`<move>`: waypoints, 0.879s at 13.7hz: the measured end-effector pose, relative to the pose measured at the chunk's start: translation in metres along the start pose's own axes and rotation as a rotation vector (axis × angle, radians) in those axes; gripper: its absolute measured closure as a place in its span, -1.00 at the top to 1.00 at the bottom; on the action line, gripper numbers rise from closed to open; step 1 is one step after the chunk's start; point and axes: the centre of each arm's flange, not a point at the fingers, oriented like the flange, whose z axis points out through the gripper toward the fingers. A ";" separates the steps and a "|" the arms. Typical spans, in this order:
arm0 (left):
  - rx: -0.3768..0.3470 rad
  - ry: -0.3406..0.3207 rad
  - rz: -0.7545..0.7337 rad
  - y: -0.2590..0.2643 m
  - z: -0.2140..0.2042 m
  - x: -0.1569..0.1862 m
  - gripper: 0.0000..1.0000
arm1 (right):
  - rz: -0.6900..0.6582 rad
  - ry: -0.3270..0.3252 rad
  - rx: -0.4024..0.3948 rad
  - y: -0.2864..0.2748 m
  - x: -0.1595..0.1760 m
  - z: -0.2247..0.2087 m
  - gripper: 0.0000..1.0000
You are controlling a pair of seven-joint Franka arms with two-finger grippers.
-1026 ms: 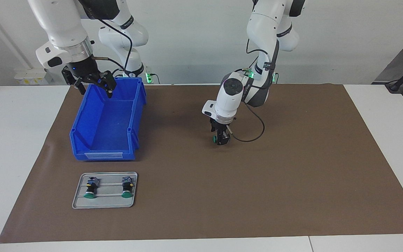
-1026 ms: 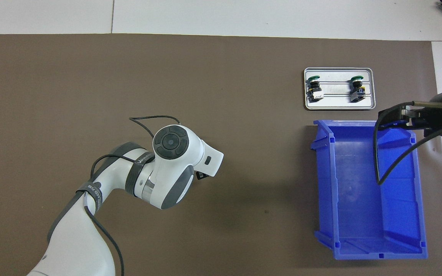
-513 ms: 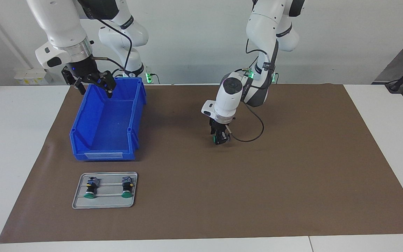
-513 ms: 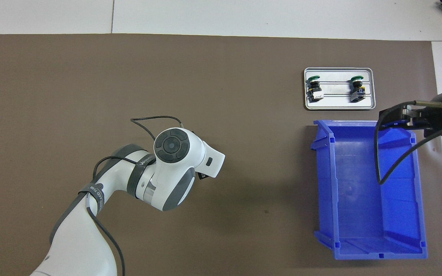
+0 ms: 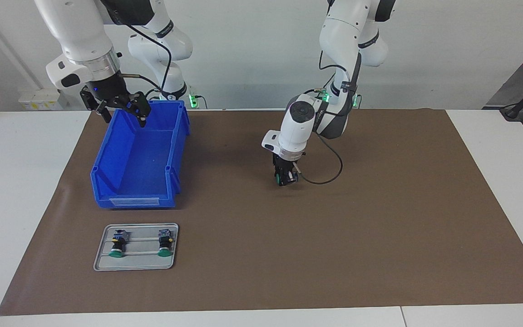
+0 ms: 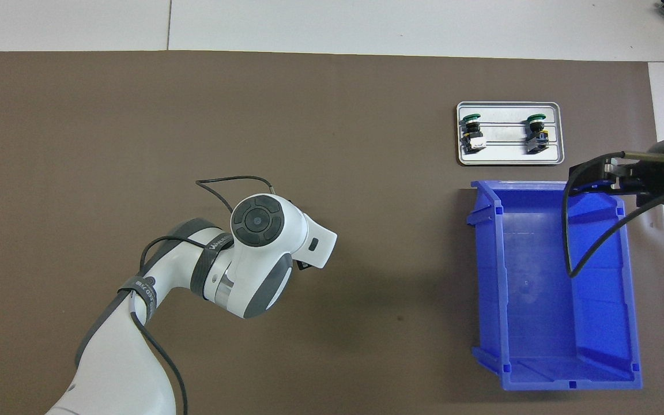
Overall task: Place and press button with both arms
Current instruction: 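Swing the held item with the left gripper toward the left arm's side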
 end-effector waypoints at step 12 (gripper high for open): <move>-0.006 0.067 -0.124 -0.048 -0.020 -0.023 -0.19 | 0.000 0.000 0.000 0.000 0.000 0.000 1.00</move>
